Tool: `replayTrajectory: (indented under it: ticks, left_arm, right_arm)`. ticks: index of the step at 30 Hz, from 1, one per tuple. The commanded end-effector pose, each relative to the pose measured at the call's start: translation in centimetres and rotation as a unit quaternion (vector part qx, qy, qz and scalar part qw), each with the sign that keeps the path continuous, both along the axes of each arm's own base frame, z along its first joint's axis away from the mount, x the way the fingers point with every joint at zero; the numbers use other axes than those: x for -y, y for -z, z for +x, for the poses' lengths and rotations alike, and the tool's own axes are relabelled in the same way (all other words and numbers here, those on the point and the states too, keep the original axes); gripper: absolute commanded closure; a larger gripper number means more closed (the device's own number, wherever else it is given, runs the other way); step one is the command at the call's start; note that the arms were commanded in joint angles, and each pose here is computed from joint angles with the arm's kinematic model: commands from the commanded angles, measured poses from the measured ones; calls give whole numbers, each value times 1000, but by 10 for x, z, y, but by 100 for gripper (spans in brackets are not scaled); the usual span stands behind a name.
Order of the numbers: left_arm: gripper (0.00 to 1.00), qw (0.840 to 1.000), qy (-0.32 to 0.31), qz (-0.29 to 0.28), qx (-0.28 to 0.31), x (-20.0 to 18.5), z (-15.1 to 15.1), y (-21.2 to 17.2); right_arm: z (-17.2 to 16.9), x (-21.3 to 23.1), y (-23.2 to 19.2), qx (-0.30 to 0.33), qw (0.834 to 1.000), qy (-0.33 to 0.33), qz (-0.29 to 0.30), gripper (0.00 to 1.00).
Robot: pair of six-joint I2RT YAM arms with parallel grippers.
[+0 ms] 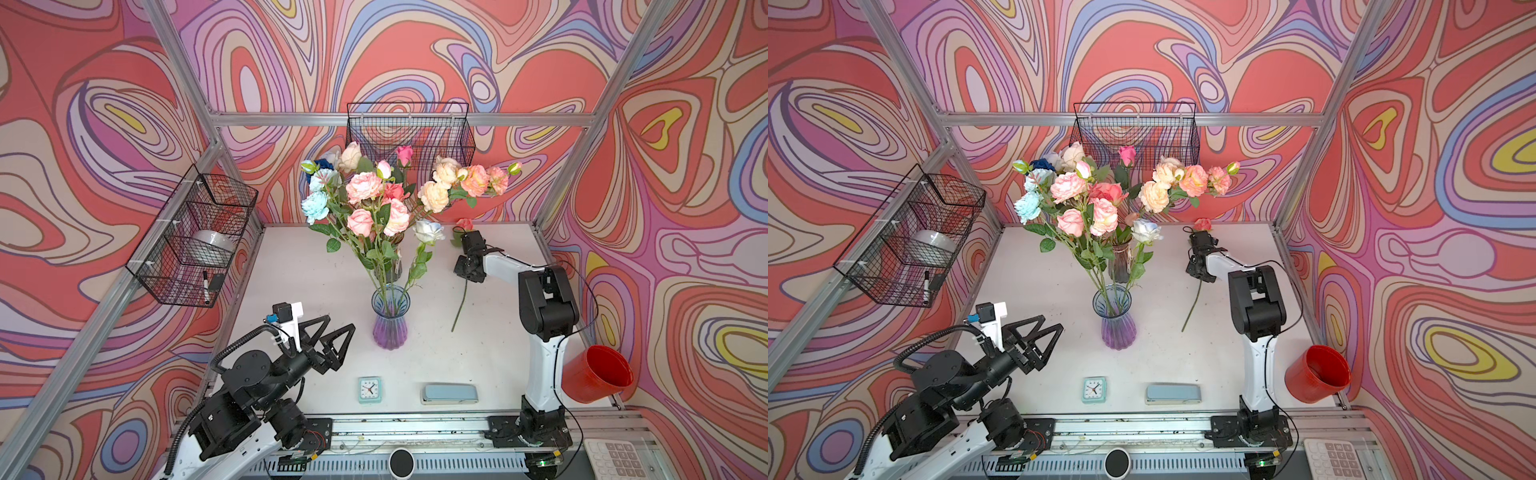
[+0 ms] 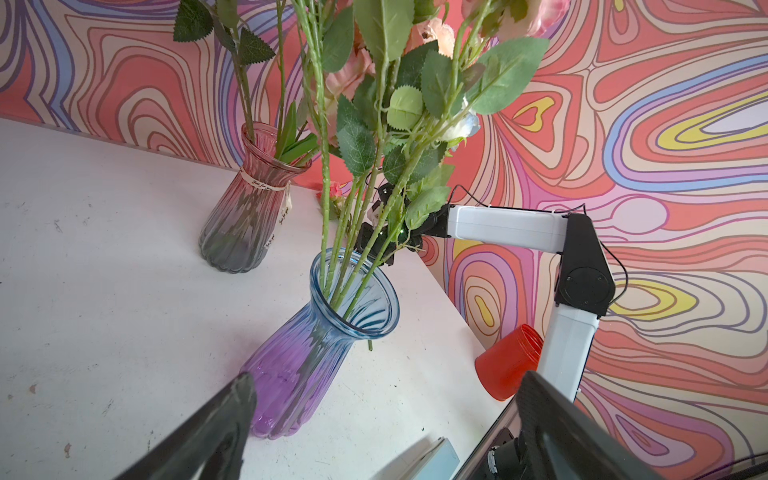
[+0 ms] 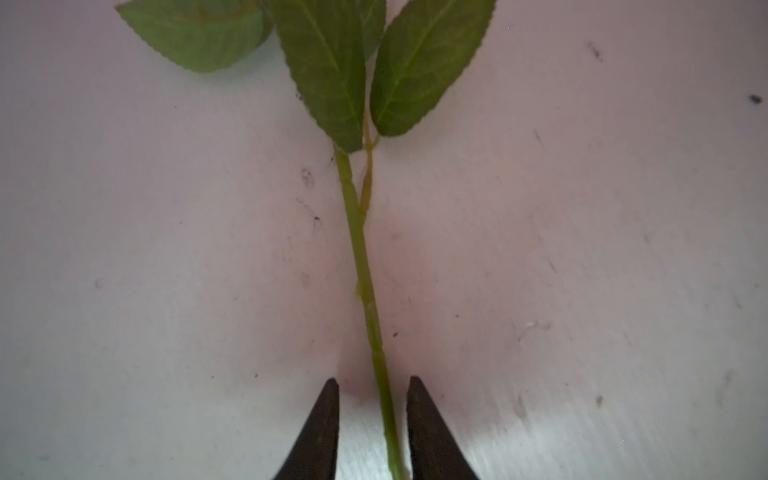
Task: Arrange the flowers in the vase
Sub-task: 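Move the right gripper to the last pink rose stem and close on it, then lift the pink rose upward with the right gripper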
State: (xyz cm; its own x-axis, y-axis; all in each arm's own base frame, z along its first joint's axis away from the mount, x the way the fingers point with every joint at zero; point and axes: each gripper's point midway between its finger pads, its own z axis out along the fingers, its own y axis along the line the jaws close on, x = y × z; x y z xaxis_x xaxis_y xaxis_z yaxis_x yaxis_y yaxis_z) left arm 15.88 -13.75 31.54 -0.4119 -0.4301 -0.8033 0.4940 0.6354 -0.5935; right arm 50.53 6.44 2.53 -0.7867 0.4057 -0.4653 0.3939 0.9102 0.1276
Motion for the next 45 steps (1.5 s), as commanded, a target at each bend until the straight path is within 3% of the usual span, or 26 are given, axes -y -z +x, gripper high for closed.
replayTrajectory:
  ticks: [1, 5, 11, 19, 28, 37, 45]
  left_arm:
    - [0, 1000, 4, -5, -3, -1, -3, 2]
    - [0, 1000, 0, -3, 0, -3, -4, 2]
    - [0, 1000, -2, -2, 1, -5, -4, 1]
    - [0, 1000, -2, -1, 2, -5, -4, -1]
    - [0, 1000, -1, -1, 4, -3, -3, -7]
    - [0, 1000, -5, 0, 7, -4, -2, -13]
    - [0, 1000, -9, 2, 12, -6, -2, -18]
  right_arm:
    - [-8, 16, 18, -42, 999, 14, -24, 73]
    - [-15, 24, 31, -64, 997, 21, -27, 79]
    - [-25, 28, 37, -66, 997, 22, -23, 100]
    - [-43, 20, -4, 3, 1000, 7, 18, 100]
    - [-100, 9, -58, 79, 993, -5, 88, 100]
    - [-155, 20, -144, 191, 975, 11, 111, 100]
    - [-184, 29, -270, 339, 934, 0, 116, 100]
